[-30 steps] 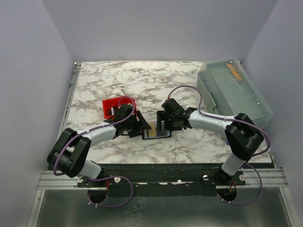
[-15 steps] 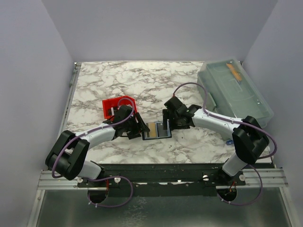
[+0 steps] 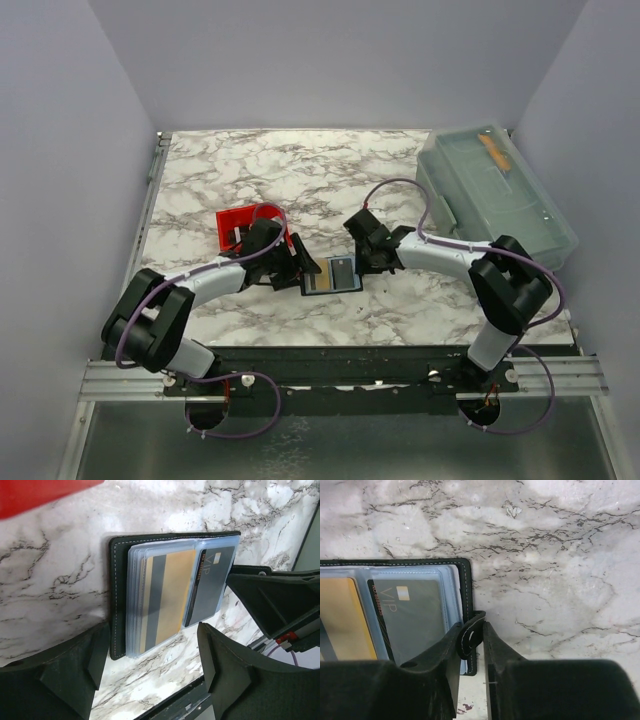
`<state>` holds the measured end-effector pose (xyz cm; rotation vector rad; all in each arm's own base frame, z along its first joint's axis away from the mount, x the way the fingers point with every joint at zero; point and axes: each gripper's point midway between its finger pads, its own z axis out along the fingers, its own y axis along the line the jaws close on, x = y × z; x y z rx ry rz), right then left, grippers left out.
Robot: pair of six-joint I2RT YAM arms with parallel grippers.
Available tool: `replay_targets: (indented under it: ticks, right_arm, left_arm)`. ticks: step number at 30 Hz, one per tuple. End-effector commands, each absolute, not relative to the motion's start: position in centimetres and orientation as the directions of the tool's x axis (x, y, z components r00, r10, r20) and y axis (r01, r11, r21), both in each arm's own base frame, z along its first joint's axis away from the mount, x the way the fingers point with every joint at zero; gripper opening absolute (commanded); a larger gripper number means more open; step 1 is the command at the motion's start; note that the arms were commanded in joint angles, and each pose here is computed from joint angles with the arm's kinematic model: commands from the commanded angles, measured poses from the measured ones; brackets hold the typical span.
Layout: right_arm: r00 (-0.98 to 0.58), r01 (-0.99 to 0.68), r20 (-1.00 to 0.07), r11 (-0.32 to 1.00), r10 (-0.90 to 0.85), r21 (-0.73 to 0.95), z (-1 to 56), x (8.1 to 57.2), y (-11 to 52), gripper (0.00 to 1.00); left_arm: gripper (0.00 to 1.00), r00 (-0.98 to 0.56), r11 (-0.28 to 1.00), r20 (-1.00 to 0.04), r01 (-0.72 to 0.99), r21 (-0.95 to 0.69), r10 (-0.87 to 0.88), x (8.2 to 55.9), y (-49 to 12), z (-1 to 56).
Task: Put the credit cards into the card holder
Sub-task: Close the card holder at the center of the board.
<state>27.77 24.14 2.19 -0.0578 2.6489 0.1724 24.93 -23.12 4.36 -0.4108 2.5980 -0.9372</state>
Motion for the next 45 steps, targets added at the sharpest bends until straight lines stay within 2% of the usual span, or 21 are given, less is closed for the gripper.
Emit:
replay_targets:
  ticks: [1,5,11,17,21,23,25,31,34,39,42,45]
  right_arm:
    - [-0.902,-0.055,-0.431,0.996,-0.017,0.076,-0.8,26.9,22.7,0.18]
    - [-0.908,-0.077,-0.419,0.986,-0.008,0.149,-0.7,26.3,23.6,0.09]
    - [-0.915,-0.099,-0.403,0.948,0.032,0.302,-0.3,25.6,25.2,0.07]
    - [-0.925,-0.07,-0.37,0.918,0.087,0.391,0.4,25.3,26.0,0.07]
    - [-0.925,-0.031,-0.35,0.887,0.15,0.46,1.5,25.3,25.8,0.08]
    - [-0.925,-0.004,-0.335,0.878,0.178,0.479,1.8,25.3,25.3,0.11]
    - [-0.923,0.013,-0.334,0.882,0.192,0.47,2.0,25.2,24.5,0.2]
    - [-0.904,-0.033,-0.395,0.895,0.163,0.445,4.3,25.2,23.4,0.48]
    - [-0.893,-0.062,-0.421,0.885,0.157,0.461,5.6,25.4,23.6,0.49]
    - [-0.886,-0.081,-0.442,0.89,0.143,0.449,5.9,26.3,24.0,0.37]
    - [-0.882,-0.083,-0.451,0.899,0.134,0.43,5.8,27.0,24.1,0.31]
    - [-0.879,-0.09,-0.459,0.9,0.129,0.426,6.0,27.4,24.3,0.24]
  left_arm:
    - [0.78,-0.902,0.76,-0.242,-0.129,-0.637,-0.356,25.5,-23.1,3.1]
    - [0.74,-0.902,0.707,-0.254,-0.075,-0.703,-0.348,25.8,-24.3,5.1]
    - [0.7,-0.871,0.584,-0.318,0.045,-0.811,-0.374,26.4,-26.1,11.7]
    - [0.7,-0.903,0.457,-0.263,0.085,-0.885,-0.341,26.3,-29.7,14.1]
    - [0.7,-0.93,0.413,-0.209,0.07,-0.908,-0.303,26.0,-32.4,13.1]
    - [0.69,-0.945,0.398,-0.166,0.043,-0.917,-0.282,25.9,-33.4,11.8]
    - [0.68,-0.948,0.407,-0.156,0.03,-0.913,-0.279,26.0,-33.7,10.9]
    - [0.68,-0.941,0.454,-0.205,0.064,-0.888,-0.268,25.8,-32.5,10.6]
    - [0.59,-0.94,0.516,-0.216,0.051,-0.855,-0.265,25.7,-31.5,9.8]
    - [0.28,-0.947,0.629,-0.201,-0.001,-0.777,-0.25,25.5,-30.1,7.0]
    - [0.18,-0.95,0.649,-0.18,-0.03,-0.76,-0.254,25.2,-29.8,5.9]
    - [0.13,-0.952,0.673,-0.168,-0.05,-0.738,-0.255,25.1,-29.4,4.8]
